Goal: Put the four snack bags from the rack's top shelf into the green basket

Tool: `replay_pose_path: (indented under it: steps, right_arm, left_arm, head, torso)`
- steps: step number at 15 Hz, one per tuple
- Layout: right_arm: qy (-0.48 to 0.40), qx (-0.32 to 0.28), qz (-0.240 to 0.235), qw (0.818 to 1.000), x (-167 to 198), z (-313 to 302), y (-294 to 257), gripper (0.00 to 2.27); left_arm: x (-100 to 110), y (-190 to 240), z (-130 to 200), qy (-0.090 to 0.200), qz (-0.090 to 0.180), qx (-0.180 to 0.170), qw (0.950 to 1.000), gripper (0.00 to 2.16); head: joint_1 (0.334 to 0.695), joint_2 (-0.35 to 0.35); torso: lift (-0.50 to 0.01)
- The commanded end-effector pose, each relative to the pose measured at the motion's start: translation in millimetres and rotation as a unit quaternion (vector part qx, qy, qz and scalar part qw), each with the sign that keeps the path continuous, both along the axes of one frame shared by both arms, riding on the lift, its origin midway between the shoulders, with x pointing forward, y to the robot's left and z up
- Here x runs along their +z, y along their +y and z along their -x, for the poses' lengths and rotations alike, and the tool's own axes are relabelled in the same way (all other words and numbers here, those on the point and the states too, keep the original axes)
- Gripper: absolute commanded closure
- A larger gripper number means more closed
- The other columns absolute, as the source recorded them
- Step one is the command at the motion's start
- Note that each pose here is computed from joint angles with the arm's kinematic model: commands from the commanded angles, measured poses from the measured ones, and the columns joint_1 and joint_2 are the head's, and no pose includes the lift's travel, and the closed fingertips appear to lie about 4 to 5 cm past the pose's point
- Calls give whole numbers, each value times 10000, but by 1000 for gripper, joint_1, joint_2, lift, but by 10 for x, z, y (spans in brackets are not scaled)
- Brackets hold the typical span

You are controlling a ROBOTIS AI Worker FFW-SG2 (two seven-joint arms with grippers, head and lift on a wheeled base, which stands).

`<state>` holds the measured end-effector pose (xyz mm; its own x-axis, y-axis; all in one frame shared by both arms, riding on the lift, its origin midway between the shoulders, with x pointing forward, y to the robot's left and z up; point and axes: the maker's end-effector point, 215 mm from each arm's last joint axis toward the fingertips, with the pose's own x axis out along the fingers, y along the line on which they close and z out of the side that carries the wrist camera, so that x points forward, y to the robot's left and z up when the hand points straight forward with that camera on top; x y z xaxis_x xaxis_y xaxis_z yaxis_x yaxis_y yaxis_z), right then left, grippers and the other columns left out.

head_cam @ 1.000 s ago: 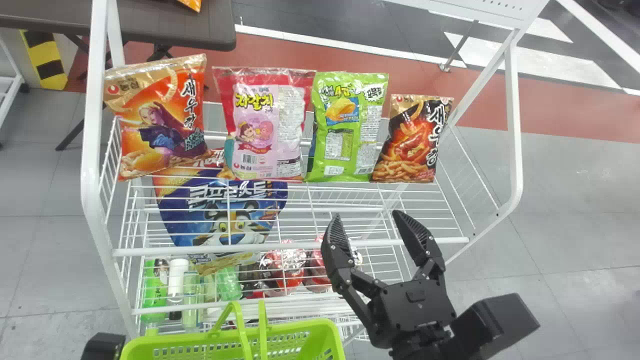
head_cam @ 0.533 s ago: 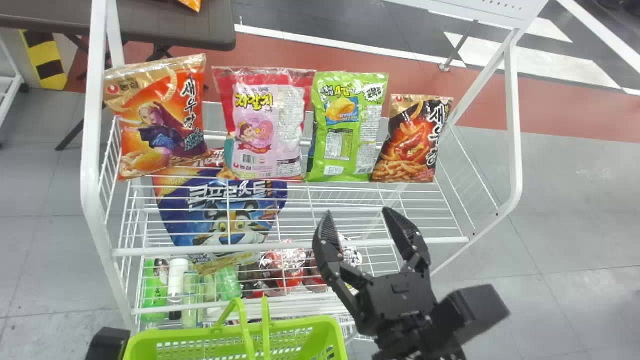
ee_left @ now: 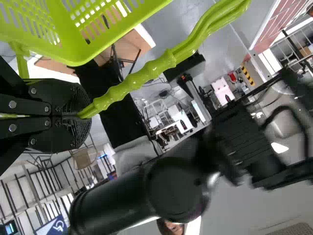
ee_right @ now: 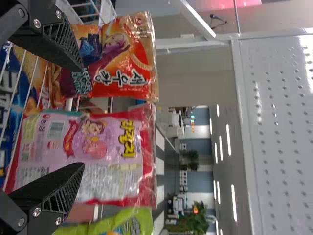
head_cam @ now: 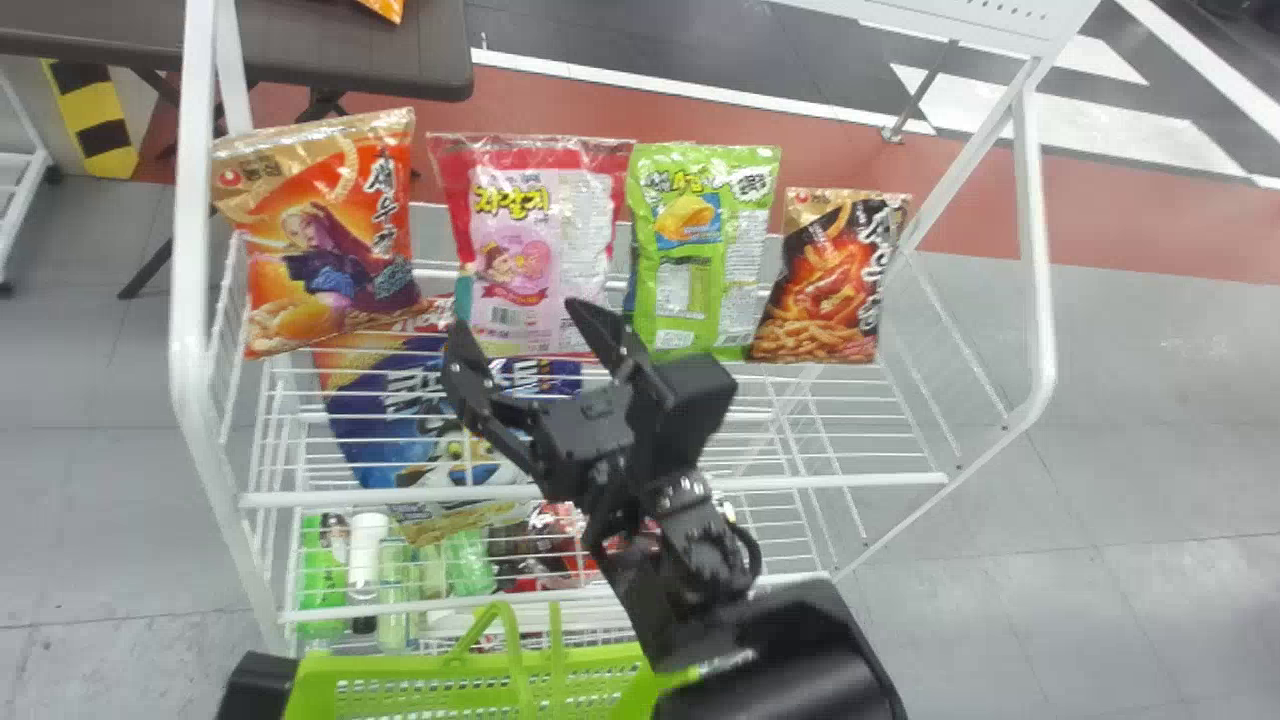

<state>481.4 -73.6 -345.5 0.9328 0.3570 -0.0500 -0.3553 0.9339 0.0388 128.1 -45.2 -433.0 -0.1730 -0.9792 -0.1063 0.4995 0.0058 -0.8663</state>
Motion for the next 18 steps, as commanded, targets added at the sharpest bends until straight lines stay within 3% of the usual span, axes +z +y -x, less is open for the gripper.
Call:
replay_pose_path:
  steps: [1,8,9,11,12,14,18]
  right_arm:
    - [25,376,74,9993,-66,-336,346,144]
    - [215,1014,524,9932,-320,-1021,751,164]
    - [197,1145,534,9918,-289,-1044,820,421]
    - [362,1326,592,9887,-380,-986,910,1490]
    - [450,1396,623,9872,-423,-951,951,1899]
    - [536,1553,683,9841,-459,-883,999,2108]
    - [482,1755,560,9817,-314,-580,1133,2138]
  left_arm:
    - [1,-1,8,-5,-4,-35,10000,1582]
    - [20,0,-2,-45,18,-79,10000,1582]
    - [20,-9,3,-55,17,-113,9999,1582]
    - [20,-9,3,-62,14,-123,9999,1582]
    - [16,-4,5,-68,4,-137,9999,1582]
    - [23,-12,-1,-79,14,-154,9998,1582]
    - [26,-6,-2,-56,49,-138,9999,1582]
  head:
    - [695,-234]
    - [695,-89]
    - [695,-81]
    - [695,-62]
    - [695,-55]
    - [695,-43]
    - [695,-27]
  torso:
    - [0]
    - [0]
    - [0]
    - [0]
    - [0]
    - [0]
    - [0]
